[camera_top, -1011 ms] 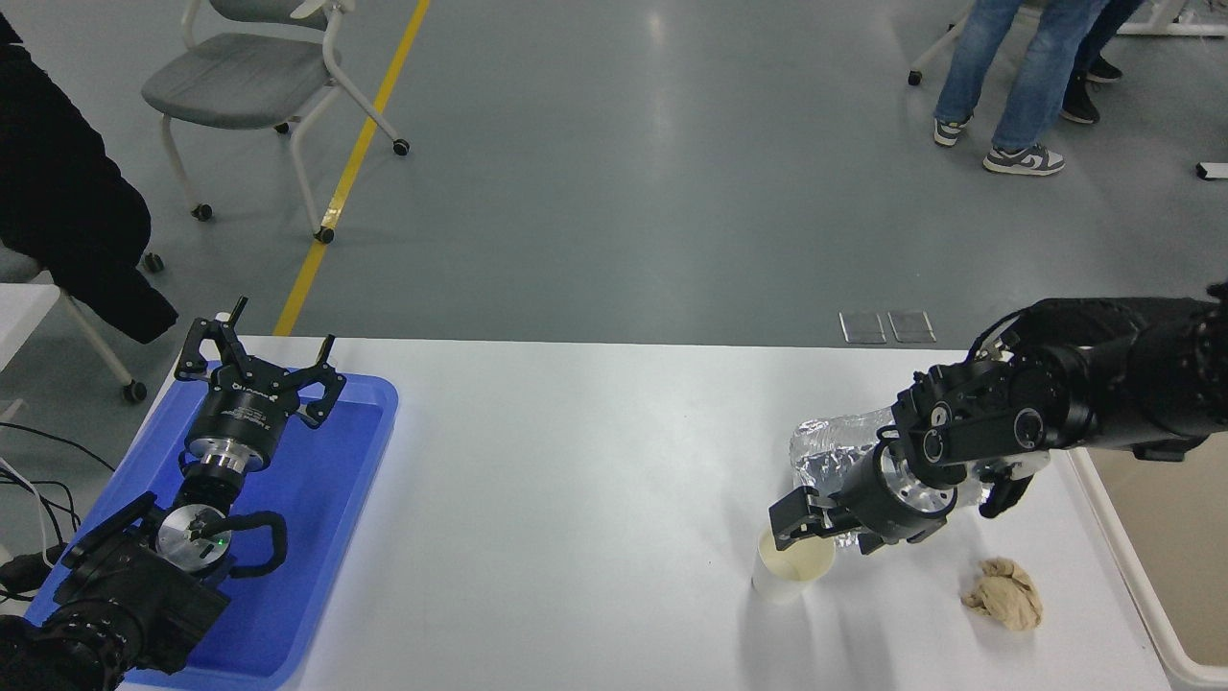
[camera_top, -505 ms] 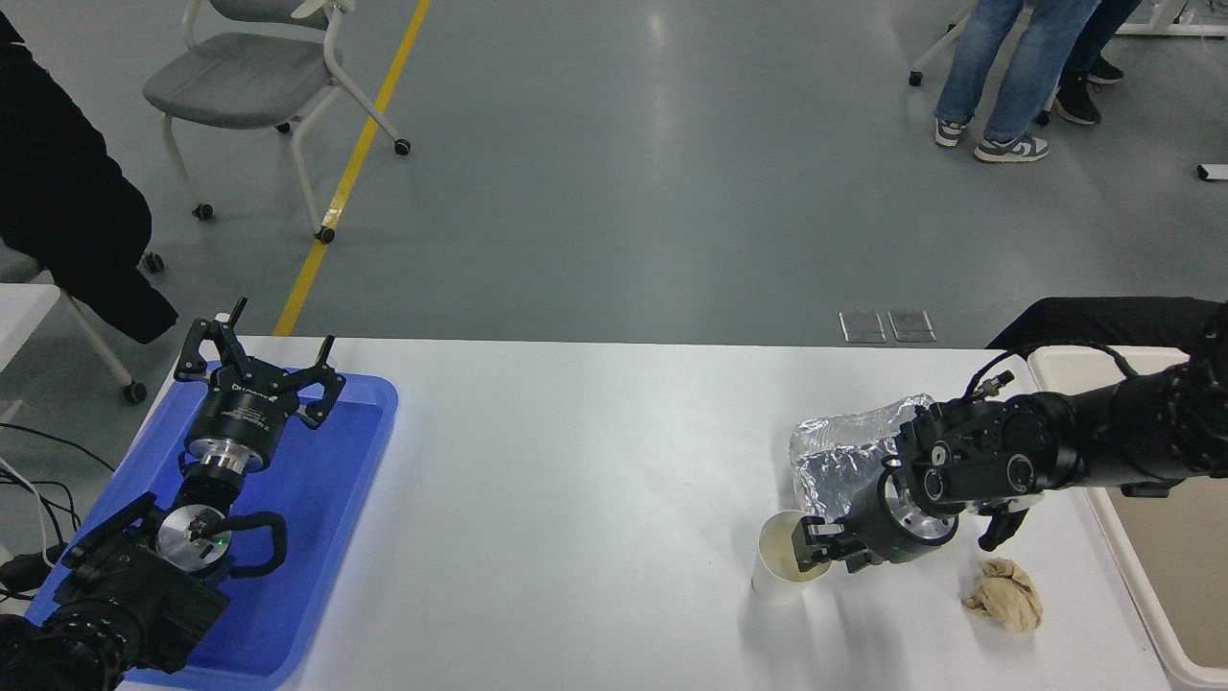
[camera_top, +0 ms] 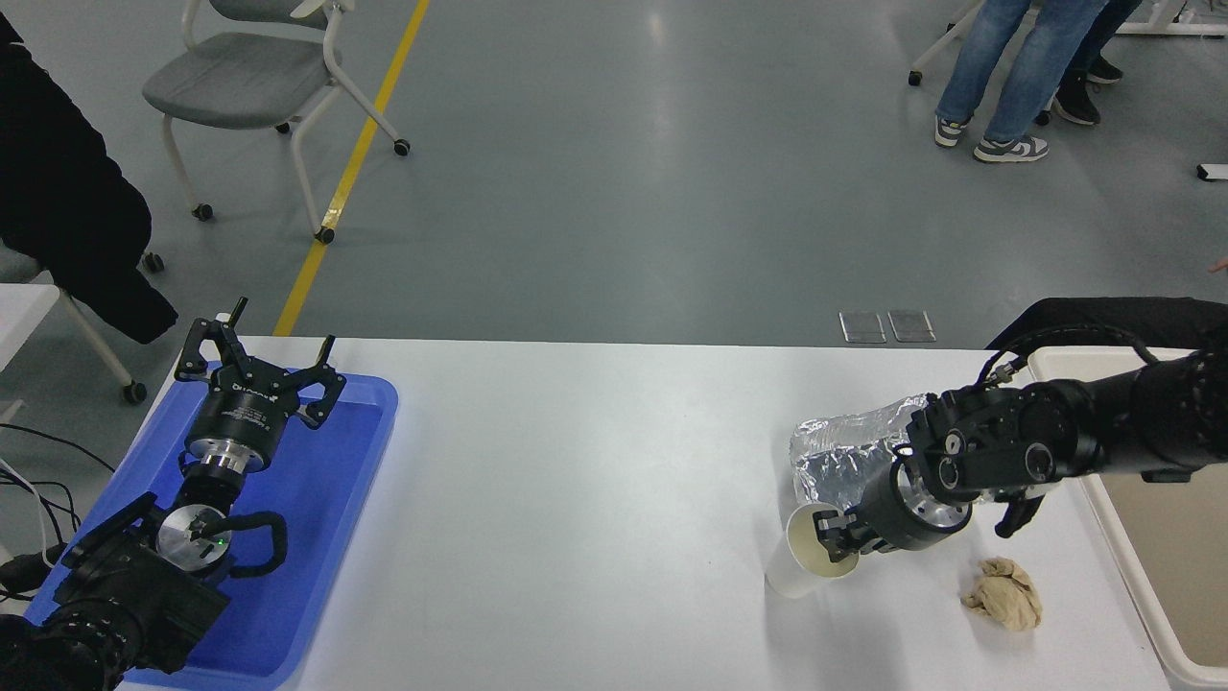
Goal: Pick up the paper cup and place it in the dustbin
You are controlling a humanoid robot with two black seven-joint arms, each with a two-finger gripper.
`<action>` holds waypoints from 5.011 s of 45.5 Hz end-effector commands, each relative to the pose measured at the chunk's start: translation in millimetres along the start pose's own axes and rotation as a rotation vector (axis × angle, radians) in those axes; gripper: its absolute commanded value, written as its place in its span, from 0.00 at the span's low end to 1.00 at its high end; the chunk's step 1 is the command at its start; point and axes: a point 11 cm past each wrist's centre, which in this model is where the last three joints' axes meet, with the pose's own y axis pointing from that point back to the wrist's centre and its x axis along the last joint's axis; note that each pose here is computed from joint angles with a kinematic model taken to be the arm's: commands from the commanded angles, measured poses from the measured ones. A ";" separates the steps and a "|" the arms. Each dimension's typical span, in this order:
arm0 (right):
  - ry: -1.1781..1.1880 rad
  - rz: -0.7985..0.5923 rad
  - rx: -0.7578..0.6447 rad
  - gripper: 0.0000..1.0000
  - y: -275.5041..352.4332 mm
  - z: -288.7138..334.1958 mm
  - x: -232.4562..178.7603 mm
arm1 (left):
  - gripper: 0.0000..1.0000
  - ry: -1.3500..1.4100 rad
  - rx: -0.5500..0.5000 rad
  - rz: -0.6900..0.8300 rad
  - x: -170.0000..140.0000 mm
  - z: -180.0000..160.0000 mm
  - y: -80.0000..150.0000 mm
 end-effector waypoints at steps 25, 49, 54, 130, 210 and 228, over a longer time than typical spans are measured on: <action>0.077 0.118 -0.097 0.00 241.3 -67.8 26.6 | 1.00 -0.002 -0.001 0.003 1.4 1.0 1.0; 0.025 0.157 -0.231 0.00 266.6 -20.4 29.8 | 1.00 -0.003 -0.002 0.004 1.6 1.8 1.1; -0.017 0.173 -0.293 0.00 277.8 28.4 27.1 | 1.00 -0.002 -0.002 0.003 1.4 1.0 1.0; -0.588 0.608 -0.553 0.00 33.3 337.5 -51.5 | 1.00 -0.003 -0.003 0.001 0.5 2.3 -0.1; -0.033 0.095 -0.178 1.00 206.9 0.4 46.8 | 1.00 -0.003 -0.003 0.002 1.0 2.0 0.5; -0.041 -0.029 -0.082 1.00 224.4 -45.4 19.6 | 1.00 -0.003 -0.003 0.002 1.0 2.0 0.5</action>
